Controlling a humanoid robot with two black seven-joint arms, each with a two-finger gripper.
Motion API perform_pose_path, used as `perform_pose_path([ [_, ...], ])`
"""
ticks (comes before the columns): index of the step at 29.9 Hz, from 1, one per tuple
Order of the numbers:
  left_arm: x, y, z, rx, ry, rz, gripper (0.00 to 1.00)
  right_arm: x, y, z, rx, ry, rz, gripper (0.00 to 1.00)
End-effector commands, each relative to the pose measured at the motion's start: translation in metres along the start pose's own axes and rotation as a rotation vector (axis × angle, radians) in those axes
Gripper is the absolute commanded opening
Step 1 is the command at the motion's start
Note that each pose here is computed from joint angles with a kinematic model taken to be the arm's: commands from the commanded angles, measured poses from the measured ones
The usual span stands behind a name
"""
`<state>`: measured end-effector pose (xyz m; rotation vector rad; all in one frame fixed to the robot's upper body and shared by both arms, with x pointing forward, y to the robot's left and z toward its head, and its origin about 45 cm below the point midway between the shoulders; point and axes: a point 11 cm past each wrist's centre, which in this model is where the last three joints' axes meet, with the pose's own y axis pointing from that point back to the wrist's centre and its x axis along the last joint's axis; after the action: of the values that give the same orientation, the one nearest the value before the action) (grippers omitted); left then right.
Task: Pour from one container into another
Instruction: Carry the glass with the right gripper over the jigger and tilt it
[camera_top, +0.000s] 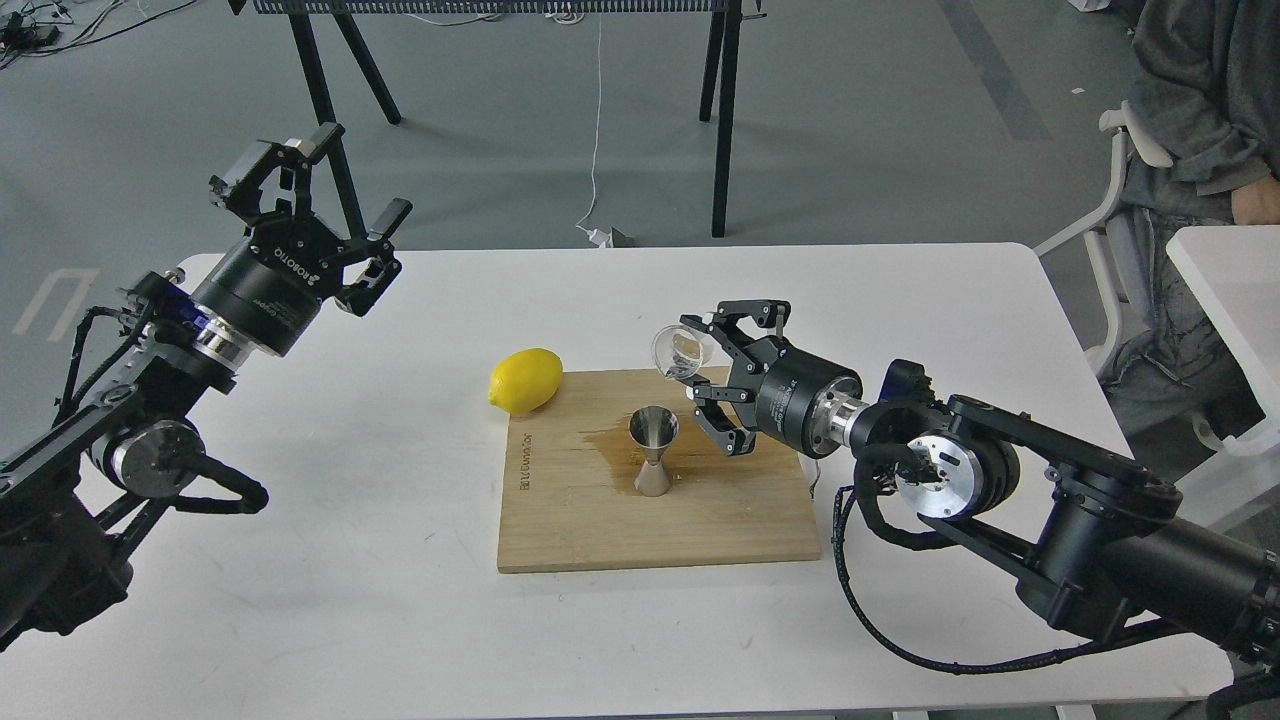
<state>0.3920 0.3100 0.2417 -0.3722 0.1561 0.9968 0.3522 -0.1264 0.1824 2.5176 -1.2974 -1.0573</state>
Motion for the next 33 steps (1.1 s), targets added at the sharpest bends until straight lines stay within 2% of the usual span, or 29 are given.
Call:
perform_pose_path([
  [1, 0.000, 0.000, 0.000, -0.001, 0.000, 0.000, 0.89, 0.000, 0.002, -0.003, -0.006, 0.030, 0.000, 0.42],
  [33, -0.001, 0.000, -0.002, -0.001, 0.005, 0.000, 0.89, -0.010, 0.001, -0.004, -0.103, 0.352, -0.032, 0.42],
])
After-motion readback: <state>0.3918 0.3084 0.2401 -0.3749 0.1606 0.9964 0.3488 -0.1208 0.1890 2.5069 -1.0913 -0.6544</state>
